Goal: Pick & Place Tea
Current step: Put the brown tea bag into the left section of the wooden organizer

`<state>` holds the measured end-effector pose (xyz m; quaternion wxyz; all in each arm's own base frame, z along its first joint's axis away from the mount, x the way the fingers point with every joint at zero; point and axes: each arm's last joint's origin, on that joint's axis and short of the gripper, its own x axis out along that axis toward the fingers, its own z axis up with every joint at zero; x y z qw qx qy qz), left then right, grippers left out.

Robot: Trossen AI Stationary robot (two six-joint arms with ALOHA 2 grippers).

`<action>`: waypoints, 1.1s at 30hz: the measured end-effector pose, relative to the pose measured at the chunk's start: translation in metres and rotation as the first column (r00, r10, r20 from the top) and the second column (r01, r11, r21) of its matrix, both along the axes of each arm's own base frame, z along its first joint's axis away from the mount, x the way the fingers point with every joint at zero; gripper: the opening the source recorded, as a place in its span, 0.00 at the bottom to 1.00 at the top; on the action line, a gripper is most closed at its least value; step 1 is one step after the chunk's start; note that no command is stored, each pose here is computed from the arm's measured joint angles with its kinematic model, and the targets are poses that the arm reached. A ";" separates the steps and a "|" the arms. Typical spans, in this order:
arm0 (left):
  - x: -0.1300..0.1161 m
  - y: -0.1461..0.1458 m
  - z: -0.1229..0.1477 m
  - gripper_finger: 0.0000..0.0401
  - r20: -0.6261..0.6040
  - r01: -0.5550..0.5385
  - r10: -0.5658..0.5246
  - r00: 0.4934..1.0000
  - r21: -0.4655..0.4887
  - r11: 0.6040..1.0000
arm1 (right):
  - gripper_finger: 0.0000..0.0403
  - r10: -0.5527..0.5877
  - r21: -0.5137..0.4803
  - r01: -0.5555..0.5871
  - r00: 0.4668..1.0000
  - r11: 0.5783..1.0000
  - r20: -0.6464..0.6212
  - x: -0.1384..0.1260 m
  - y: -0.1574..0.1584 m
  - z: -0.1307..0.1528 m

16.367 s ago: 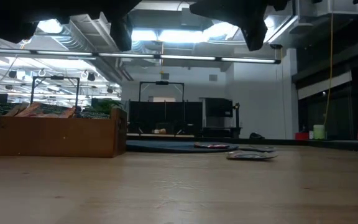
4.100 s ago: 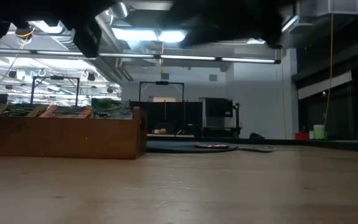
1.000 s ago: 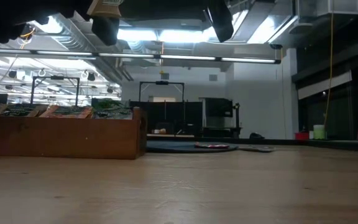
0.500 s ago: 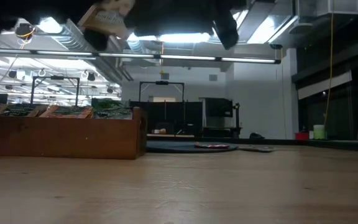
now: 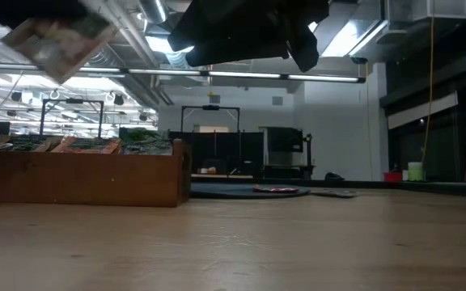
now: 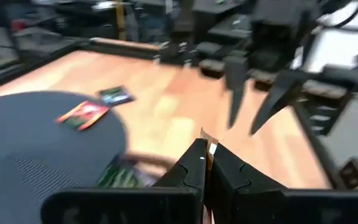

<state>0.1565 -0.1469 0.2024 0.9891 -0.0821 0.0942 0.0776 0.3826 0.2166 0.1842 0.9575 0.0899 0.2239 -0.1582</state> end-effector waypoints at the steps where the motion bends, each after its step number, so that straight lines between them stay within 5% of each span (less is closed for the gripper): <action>1: -0.005 -0.002 -0.002 0.00 -0.004 -0.025 0.025 1.000 0.006 1.000 | 0.27 0.000 0.000 0.000 1.000 1.000 0.000 0.000 0.000 0.000; 14: -0.047 0.009 -0.036 0.00 -0.046 -0.217 0.217 0.975 0.006 0.976 | 0.27 0.000 0.000 0.000 1.000 1.000 0.001 0.000 0.000 0.000; 23: -0.055 0.021 -0.046 0.00 -0.205 -0.187 0.202 0.958 0.092 0.978 | 0.27 0.000 0.000 0.000 1.000 1.000 0.001 0.000 0.000 0.000; 33: -0.055 0.021 -0.046 0.01 -0.211 -0.175 0.196 0.958 0.115 0.978 | 0.27 0.000 0.001 0.000 1.000 1.000 0.004 0.000 0.000 0.000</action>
